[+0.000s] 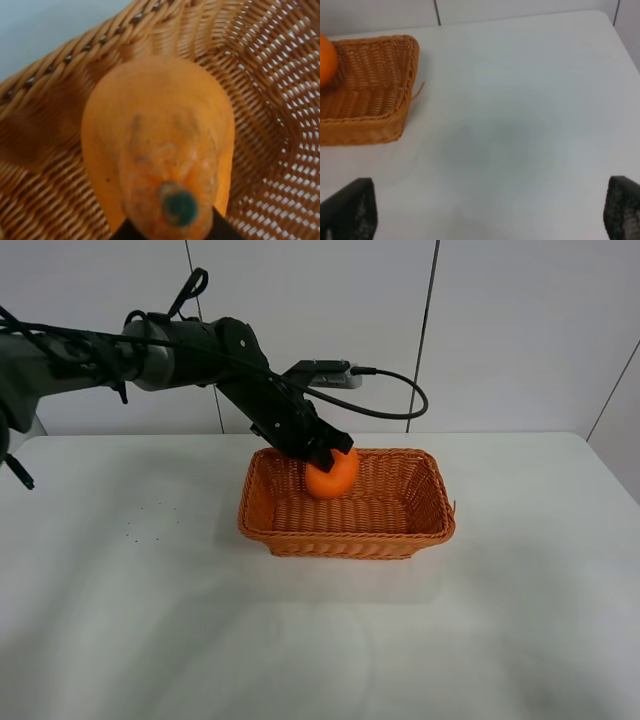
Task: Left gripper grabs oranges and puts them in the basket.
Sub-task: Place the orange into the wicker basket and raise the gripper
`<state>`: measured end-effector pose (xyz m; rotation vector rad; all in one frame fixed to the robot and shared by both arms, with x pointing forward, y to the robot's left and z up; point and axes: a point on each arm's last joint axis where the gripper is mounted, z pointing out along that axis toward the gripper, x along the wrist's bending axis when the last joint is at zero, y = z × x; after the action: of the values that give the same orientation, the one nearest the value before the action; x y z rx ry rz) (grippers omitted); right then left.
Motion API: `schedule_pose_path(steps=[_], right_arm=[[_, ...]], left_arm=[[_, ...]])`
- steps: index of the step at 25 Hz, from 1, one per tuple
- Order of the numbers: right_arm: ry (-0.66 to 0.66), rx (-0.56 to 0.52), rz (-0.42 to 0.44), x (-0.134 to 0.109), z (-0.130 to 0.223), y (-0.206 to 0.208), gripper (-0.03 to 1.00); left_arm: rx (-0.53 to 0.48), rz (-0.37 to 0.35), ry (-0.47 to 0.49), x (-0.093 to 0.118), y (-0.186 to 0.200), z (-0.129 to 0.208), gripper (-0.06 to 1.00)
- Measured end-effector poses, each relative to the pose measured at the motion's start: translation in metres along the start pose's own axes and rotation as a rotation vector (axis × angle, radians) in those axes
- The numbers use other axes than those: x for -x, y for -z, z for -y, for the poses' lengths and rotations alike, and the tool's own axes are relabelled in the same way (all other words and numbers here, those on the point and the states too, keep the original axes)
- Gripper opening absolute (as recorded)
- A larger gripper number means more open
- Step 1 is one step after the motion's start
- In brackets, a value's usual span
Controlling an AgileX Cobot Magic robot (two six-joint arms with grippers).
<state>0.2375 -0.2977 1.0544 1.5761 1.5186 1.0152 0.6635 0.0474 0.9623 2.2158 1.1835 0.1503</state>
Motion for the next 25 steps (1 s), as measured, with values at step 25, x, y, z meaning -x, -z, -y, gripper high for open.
schedule_pose_path(steps=[25], right_arm=[[0.0, 0.0, 0.0, 0.0, 0.0, 0.0, 0.69]], left_arm=[[-0.133, 0.024, 0.032, -0.008, -0.047, 0.026, 0.15]])
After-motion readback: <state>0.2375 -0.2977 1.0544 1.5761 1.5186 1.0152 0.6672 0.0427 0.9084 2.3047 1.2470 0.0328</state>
